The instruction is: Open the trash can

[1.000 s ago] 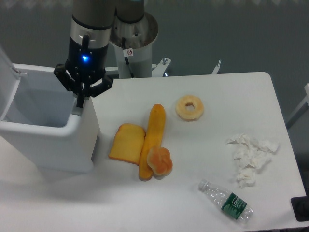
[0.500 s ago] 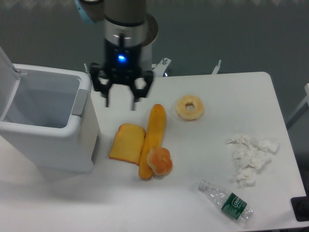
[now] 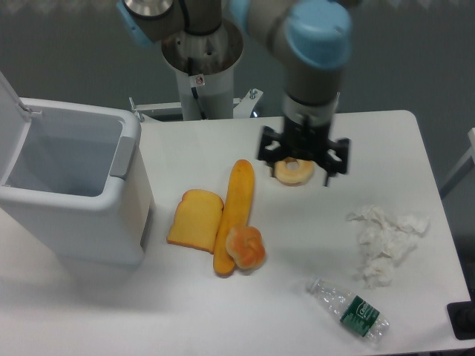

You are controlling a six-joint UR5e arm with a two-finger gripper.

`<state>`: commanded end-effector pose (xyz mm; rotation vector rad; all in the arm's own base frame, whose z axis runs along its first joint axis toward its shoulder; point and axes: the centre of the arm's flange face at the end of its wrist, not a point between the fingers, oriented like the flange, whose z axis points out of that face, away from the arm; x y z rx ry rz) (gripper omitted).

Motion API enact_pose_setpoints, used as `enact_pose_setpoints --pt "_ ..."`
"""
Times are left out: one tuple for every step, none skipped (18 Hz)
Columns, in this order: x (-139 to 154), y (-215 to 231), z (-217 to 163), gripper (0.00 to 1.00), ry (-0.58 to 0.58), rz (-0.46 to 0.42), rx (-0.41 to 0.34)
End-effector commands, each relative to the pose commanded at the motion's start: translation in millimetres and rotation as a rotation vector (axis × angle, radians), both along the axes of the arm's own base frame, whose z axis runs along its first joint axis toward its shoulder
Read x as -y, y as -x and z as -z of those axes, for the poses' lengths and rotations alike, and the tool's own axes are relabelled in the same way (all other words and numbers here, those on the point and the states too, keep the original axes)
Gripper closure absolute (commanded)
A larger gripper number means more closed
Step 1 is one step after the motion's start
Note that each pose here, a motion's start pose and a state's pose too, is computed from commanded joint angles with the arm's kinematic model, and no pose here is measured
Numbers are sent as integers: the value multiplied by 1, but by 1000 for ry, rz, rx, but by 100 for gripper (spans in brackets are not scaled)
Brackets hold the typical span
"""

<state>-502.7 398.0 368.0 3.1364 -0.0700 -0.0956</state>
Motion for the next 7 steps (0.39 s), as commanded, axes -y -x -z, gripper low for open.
enact_pose_setpoints --pt "1 6 8 0 34 38 -15" --pt "1 11 13 0 41 54 -37" --pt "0 16 18 0 35 60 -54" --pt "-3 23 25 0 29 61 -68" --pt "-8 29 33 0 21 63 -85" --pt "-11 35 40 0 15 64 -99" --pt "-12 37 44 0 12 64 -105"
